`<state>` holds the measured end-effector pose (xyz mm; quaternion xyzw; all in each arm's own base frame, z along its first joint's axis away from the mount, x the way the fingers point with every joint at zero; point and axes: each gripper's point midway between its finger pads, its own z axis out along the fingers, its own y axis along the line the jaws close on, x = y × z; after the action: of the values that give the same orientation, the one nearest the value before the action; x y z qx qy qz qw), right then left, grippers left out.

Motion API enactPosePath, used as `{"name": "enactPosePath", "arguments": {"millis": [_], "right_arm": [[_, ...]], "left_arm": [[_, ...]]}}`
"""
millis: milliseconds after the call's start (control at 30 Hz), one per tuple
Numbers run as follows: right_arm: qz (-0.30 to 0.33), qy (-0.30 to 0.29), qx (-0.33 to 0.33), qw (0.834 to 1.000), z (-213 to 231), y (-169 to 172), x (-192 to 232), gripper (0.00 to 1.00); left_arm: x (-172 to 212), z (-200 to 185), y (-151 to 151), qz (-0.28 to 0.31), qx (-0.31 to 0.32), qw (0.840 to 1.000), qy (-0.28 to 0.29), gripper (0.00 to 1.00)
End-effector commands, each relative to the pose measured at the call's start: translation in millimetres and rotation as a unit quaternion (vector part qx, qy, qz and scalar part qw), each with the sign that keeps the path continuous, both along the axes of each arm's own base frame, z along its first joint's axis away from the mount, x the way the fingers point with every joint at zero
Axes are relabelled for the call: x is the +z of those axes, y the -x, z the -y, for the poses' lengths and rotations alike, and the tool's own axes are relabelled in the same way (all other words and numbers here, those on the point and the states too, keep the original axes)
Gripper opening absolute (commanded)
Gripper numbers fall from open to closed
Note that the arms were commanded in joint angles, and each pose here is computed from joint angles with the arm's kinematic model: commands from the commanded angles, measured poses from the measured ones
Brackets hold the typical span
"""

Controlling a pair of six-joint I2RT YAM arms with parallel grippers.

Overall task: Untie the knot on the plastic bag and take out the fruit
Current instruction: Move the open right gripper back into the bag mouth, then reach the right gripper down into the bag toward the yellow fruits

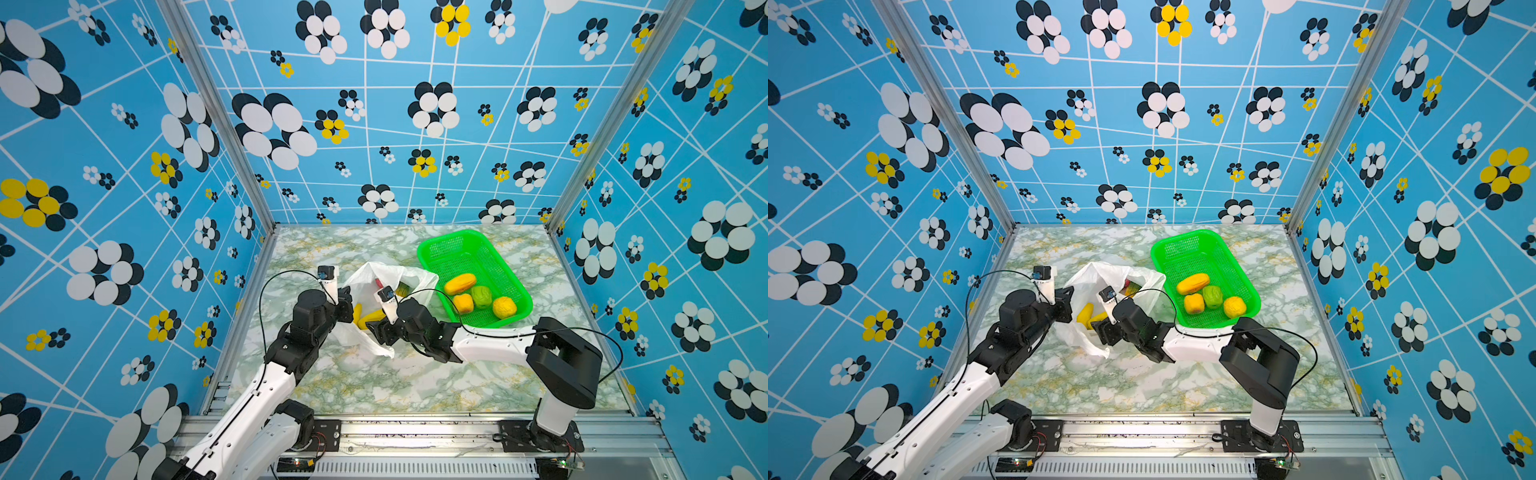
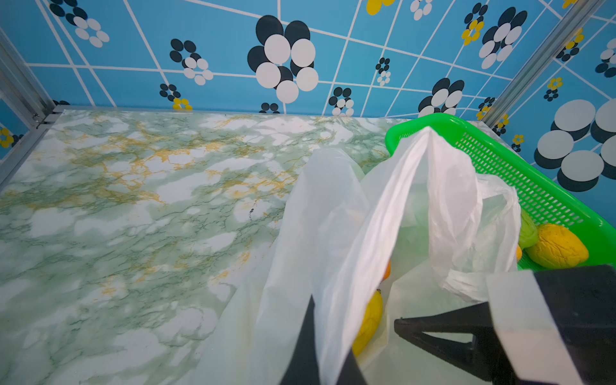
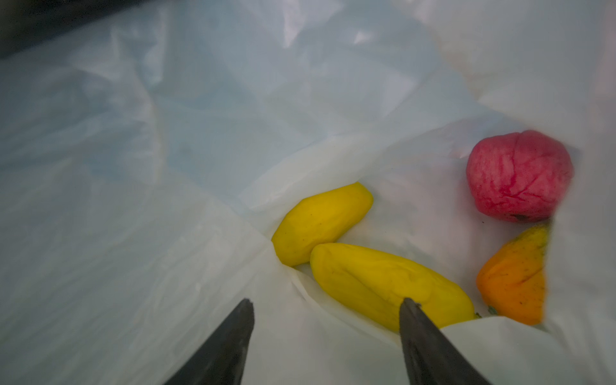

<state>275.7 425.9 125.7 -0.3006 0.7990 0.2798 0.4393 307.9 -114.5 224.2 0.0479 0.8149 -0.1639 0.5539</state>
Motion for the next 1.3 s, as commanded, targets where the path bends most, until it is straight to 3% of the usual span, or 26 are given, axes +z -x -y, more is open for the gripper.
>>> {"name": "enactPosePath", "arguments": {"millis": [0, 400, 633, 1000, 1267], "right_arm": [[0.007, -0.004, -0.022, 1.000, -6, -14, -4, 0.69], [-0.039, 0.014, -0.062, 0.997, -29, -48, -38, 0.83], [-0.060, 0.028, -0.040, 0.997, -47, -49, -52, 0.88], [-0.075, 0.001, 0.118, 0.990, -85, 7, -47, 0.94], [-0.089, 0.043, 0.061, 0.993, -87, -17, -78, 0.97]], "left_arm": [[6, 2, 0, 0.011, -0.004, 1.000, 0.000, 0.00], [7, 0, 3, 0.014, -0.004, 1.000, 0.003, 0.00], [9, -1, 4, 0.019, -0.002, 1.000, 0.005, 0.00], [7, -1, 3, 0.016, -0.001, 1.000, 0.002, 0.00], [7, -1, 4, 0.018, 0.000, 1.000, 0.004, 0.00]]}}
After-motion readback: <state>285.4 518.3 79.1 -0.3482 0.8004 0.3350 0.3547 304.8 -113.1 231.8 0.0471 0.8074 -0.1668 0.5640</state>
